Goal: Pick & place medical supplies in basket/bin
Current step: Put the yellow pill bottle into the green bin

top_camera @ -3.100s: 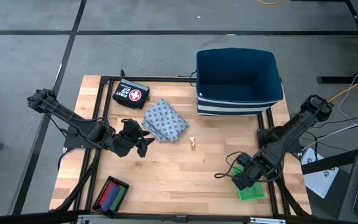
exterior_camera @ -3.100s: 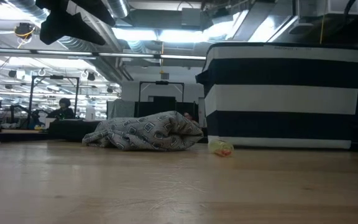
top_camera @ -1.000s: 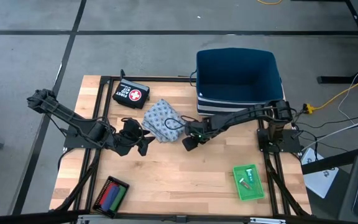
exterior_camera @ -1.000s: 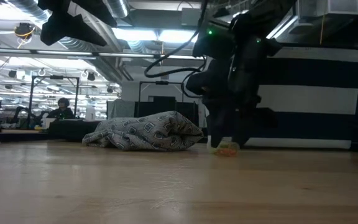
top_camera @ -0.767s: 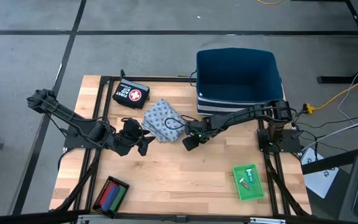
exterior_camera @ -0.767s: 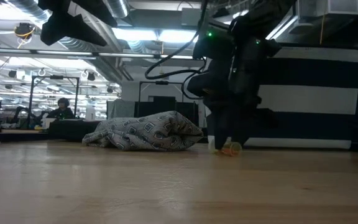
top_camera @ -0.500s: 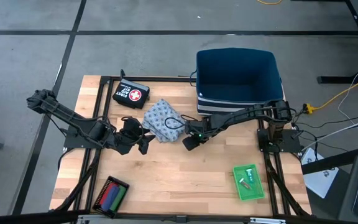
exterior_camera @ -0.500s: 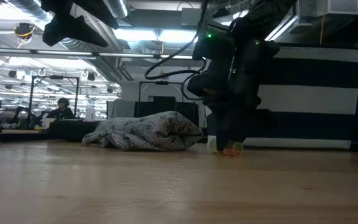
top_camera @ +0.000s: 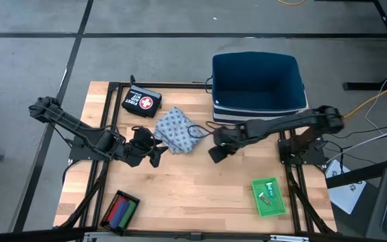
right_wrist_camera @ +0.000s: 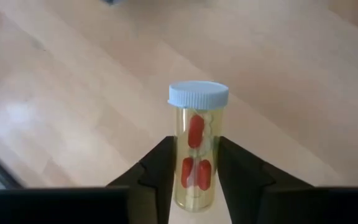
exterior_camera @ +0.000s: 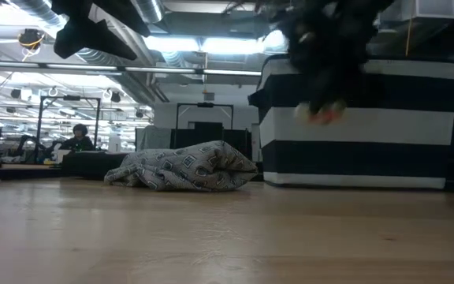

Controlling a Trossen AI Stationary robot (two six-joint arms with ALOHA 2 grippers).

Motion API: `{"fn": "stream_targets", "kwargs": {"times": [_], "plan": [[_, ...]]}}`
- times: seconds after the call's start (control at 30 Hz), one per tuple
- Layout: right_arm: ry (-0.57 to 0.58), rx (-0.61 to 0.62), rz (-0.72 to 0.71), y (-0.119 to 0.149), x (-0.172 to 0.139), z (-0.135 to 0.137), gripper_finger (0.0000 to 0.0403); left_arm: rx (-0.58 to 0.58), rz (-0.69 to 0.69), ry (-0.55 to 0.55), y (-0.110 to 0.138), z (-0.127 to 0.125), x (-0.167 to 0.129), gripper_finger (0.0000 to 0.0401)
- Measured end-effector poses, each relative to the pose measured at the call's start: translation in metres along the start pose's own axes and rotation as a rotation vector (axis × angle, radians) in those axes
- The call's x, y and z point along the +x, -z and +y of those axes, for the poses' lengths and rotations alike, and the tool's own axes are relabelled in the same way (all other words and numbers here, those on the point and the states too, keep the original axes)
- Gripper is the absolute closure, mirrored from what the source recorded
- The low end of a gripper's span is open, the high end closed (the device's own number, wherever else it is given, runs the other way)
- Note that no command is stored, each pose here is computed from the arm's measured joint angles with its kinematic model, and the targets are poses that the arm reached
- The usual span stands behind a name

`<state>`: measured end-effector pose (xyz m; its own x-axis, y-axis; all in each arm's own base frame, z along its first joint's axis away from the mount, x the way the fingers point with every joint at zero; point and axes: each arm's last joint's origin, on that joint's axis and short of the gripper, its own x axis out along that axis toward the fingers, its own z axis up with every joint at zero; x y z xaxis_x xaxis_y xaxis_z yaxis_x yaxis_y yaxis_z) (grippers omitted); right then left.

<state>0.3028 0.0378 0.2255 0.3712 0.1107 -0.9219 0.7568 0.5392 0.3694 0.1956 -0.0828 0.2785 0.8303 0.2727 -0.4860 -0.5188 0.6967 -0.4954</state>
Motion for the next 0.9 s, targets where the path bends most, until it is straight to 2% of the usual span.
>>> {"fn": "stream_targets", "kwargs": {"times": [0.23, 0.4, 0.57, 0.73, 0.9], "plan": [[0.037, 0.033, 0.008, 0.056, -0.071, -0.016, 0.0293, -0.004, 0.0, 0.0, 0.0, 0.0, 0.0, 0.0191], [0.069, 0.063, 0.066, 0.1, -0.099, -0.029, 0.0284, -0.005, 0.003, 0.002, 0.0, 0.0, 0.0, 0.0191], [0.072, 0.063, 0.136, 0.138, -0.103, -0.027, 0.0288, -0.012, 0.001, 0.0, 0.0, 0.0, 0.0, 0.0191], [0.134, 0.041, 0.208, 0.17, -0.096, -0.026, 0.0289, -0.028, -0.006, -0.011, -0.002, 0.002, 0.002, 0.0191], [0.182, 0.029, 0.249, 0.191, -0.074, -0.032, 0.0283, -0.04, -0.02, -0.03, -0.006, 0.004, 0.005, 0.0191]]}}
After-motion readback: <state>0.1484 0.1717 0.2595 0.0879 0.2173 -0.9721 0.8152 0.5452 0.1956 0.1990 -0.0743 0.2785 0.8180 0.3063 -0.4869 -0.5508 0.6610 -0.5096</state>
